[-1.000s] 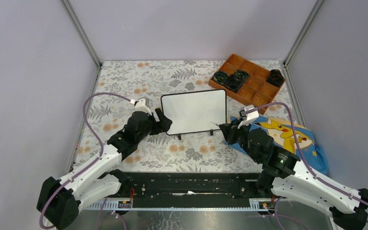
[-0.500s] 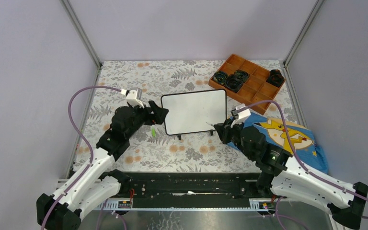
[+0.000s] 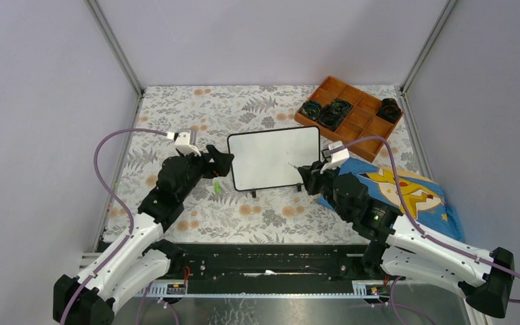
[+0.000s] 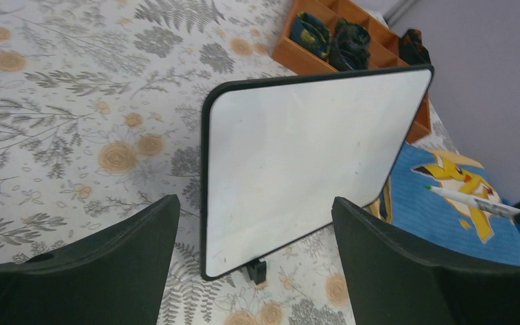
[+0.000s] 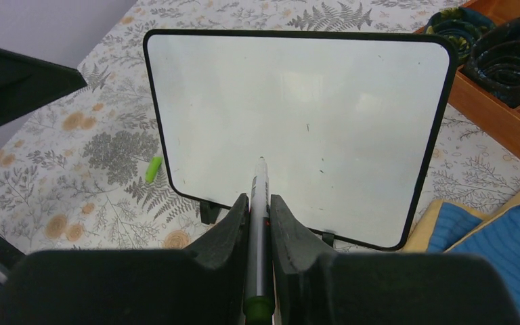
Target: Write a sentence on the whiteboard
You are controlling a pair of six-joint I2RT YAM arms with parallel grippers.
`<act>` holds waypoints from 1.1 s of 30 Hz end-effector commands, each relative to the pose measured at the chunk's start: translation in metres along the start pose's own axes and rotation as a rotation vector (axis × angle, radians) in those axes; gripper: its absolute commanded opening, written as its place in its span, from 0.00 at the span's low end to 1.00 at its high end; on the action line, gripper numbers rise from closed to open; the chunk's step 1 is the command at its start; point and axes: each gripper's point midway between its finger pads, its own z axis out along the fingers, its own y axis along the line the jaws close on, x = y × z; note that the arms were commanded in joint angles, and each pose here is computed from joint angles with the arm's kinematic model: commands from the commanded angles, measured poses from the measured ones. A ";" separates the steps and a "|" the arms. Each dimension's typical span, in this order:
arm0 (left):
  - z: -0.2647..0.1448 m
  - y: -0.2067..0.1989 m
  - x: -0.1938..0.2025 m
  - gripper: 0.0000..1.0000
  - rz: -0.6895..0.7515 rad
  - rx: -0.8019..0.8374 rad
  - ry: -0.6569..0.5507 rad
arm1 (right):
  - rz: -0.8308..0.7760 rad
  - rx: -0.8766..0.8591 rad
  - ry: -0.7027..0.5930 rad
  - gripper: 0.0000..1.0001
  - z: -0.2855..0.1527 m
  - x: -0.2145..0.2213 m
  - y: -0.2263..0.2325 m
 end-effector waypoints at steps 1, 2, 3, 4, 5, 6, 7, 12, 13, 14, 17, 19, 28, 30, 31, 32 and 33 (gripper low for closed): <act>-0.005 0.031 -0.025 0.89 -0.026 -0.147 -0.187 | 0.064 0.010 -0.109 0.00 0.002 -0.032 0.003; -0.007 0.040 -0.024 0.89 -0.022 -0.190 -0.197 | 0.064 0.013 -0.109 0.00 0.002 -0.032 0.002; -0.010 0.045 -0.025 0.89 -0.015 -0.218 -0.207 | 0.063 0.014 -0.109 0.00 0.001 -0.032 0.002; -0.011 0.046 -0.025 0.90 -0.016 -0.222 -0.207 | 0.062 0.014 -0.109 0.00 0.000 -0.032 0.002; -0.012 0.043 -0.026 0.91 -0.017 -0.206 -0.204 | 0.063 0.013 -0.111 0.00 0.000 -0.033 0.002; -0.012 0.038 -0.028 0.92 -0.017 -0.185 -0.193 | 0.063 0.011 -0.112 0.00 -0.001 -0.032 0.002; -0.011 0.035 -0.028 0.92 -0.025 -0.164 -0.172 | 0.063 0.010 -0.113 0.00 -0.001 -0.032 0.001; -0.003 0.038 -0.033 0.92 -0.143 -0.109 -0.059 | 0.066 -0.012 -0.111 0.00 -0.002 -0.031 0.005; -0.002 0.037 -0.035 0.93 -0.162 -0.082 -0.065 | 0.066 -0.017 -0.110 0.00 -0.002 -0.031 0.006; -0.001 0.034 -0.037 0.93 -0.181 -0.053 -0.066 | 0.068 -0.021 -0.111 0.00 -0.003 -0.032 0.006; 0.006 0.025 -0.041 0.93 -0.225 0.043 -0.048 | 0.065 -0.022 -0.109 0.00 -0.004 -0.031 0.005; 0.012 0.022 -0.041 0.93 -0.255 0.101 -0.030 | 0.060 -0.021 -0.103 0.00 -0.005 -0.029 0.005; 0.022 0.011 -0.032 0.94 -0.320 0.317 0.006 | 0.052 -0.041 -0.089 0.00 -0.012 -0.028 0.005; 0.023 0.006 -0.033 0.97 -0.320 0.352 0.016 | 0.055 -0.042 -0.088 0.00 -0.012 -0.027 0.005; 0.024 0.005 -0.035 0.98 -0.318 0.356 0.018 | 0.058 -0.041 -0.090 0.00 -0.012 -0.028 0.005; 0.024 0.005 -0.037 0.99 -0.315 0.353 0.016 | 0.060 -0.042 -0.089 0.00 -0.012 -0.028 0.005; 0.024 0.006 -0.037 0.99 -0.313 0.346 0.016 | 0.062 -0.042 -0.088 0.00 -0.012 -0.027 0.005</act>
